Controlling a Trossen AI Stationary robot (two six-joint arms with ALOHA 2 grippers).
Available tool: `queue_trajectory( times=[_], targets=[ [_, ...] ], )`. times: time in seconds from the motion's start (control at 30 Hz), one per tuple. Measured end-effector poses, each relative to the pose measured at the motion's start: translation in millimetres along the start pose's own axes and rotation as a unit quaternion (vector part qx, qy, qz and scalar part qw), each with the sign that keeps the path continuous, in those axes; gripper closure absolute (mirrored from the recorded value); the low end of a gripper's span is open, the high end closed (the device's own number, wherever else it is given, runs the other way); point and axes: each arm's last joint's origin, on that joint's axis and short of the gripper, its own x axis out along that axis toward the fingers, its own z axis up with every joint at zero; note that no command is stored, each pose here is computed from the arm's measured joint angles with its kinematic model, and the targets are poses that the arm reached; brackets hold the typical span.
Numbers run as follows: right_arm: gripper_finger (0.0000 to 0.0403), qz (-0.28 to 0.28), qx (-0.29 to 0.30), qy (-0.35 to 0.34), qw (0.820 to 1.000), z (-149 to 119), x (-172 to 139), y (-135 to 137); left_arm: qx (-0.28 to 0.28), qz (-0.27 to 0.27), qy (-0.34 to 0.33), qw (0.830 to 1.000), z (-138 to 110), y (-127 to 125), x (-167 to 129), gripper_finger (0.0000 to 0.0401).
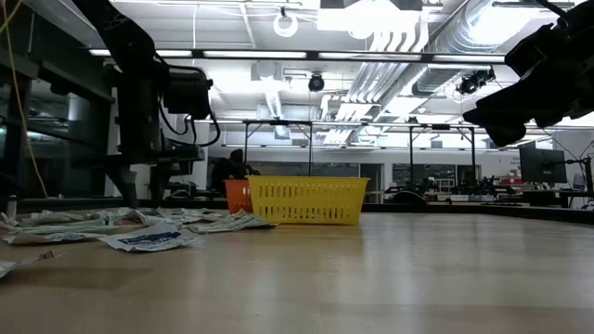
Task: Pick & Place First Aid Supplies
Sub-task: Put the towelette pack into the top yellow bin
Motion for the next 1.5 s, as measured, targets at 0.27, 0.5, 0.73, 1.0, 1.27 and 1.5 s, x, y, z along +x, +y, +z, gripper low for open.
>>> queue_trajectory(
  times=[0.27,0.5,0.73,1.0,1.27,1.5],
  targets=[
    [0.0263,0.0,0.0,0.0,1.0,0,0,0,-0.014,-0.042,-0.028,0.999,3,-5,-11,0.0256],
    [0.0263,0.0,0.0,0.0,1.0,0,0,0,-0.046,-0.024,-0.037,0.998,7,3,-6,0.0256],
    [0.0263,0.0,0.0,0.0,1.0,0,0,0,-0.061,-0.039,-0.046,0.996,14,3,-6,0.0256],
    [0.0263,0.0,0.0,0.0,1.0,0,0,0,-0.064,-0.021,-0.047,0.997,16,1,4,0.0256],
    [0.0263,0.0,0.0,0.0,1.0,0,0,0,-0.05,0.004,-0.049,0.998,17,1,14,0.0256],
    [0.0263,0.0,0.0,0.0,1.0,0,0,0,-0.029,0.031,-0.052,0.998,14,2,21,0.0286]
  ],
)
